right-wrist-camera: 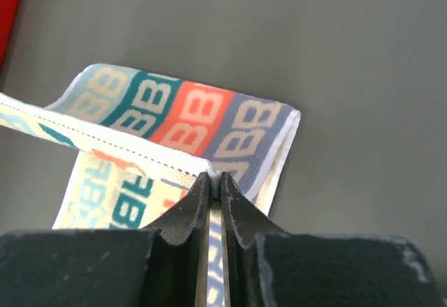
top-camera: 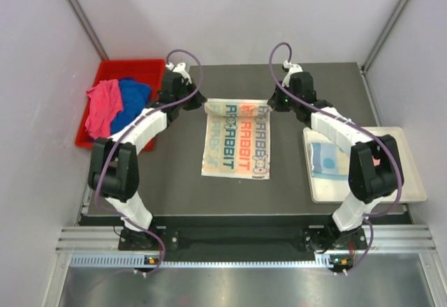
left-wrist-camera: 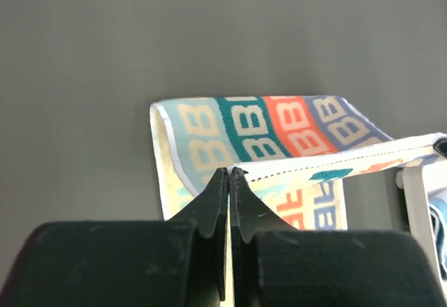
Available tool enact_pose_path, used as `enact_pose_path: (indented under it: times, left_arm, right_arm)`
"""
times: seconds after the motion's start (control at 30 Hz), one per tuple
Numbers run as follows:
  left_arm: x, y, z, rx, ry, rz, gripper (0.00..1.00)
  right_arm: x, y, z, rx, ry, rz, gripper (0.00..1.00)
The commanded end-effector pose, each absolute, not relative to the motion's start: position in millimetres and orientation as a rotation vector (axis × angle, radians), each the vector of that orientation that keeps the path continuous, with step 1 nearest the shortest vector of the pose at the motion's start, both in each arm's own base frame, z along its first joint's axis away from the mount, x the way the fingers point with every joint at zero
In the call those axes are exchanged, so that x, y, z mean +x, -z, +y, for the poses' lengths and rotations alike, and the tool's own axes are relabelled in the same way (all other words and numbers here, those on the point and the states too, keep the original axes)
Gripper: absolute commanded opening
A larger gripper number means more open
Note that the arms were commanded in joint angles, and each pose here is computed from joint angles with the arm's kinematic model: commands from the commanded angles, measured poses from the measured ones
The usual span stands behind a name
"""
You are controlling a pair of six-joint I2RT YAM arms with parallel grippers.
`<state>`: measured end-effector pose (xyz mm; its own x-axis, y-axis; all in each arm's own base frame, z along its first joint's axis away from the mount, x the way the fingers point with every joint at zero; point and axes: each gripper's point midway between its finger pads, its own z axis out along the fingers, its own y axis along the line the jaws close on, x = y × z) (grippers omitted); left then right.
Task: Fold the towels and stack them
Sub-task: Fold the towel
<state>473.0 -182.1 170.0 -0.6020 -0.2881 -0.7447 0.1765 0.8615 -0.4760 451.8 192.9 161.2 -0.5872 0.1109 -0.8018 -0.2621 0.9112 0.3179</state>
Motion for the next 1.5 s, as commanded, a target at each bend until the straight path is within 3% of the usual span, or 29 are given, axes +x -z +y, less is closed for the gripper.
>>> enact_pose_path:
  times: [0.0, 0.5, 1.13, 1.47]
  left_arm:
    - [461.9, -204.1, -176.5, -0.123, 0.676, 2.003, 0.00]
    - [362.1, -140.2, -176.7, -0.131, 0.712, 2.148, 0.00]
    - [314.5, -133.0, -176.6, -0.059, 0.706, 2.218, 0.00]
    - [291.9, -96.5, -179.2, -0.051, 0.707, 2.318, 0.00]
  right_arm:
    - [441.5, -197.5, 195.7, -0.098, -0.522, 2.027, 0.00]
    - [341.3, -144.7, 209.6, -0.168, -0.578, 2.143, 0.00]
    - [303.5, -135.6, 211.7, -0.198, -0.589, 2.170, 0.00]
    - [289.6, -107.5, 214.3, -0.201, -0.596, 2.228, 0.00]
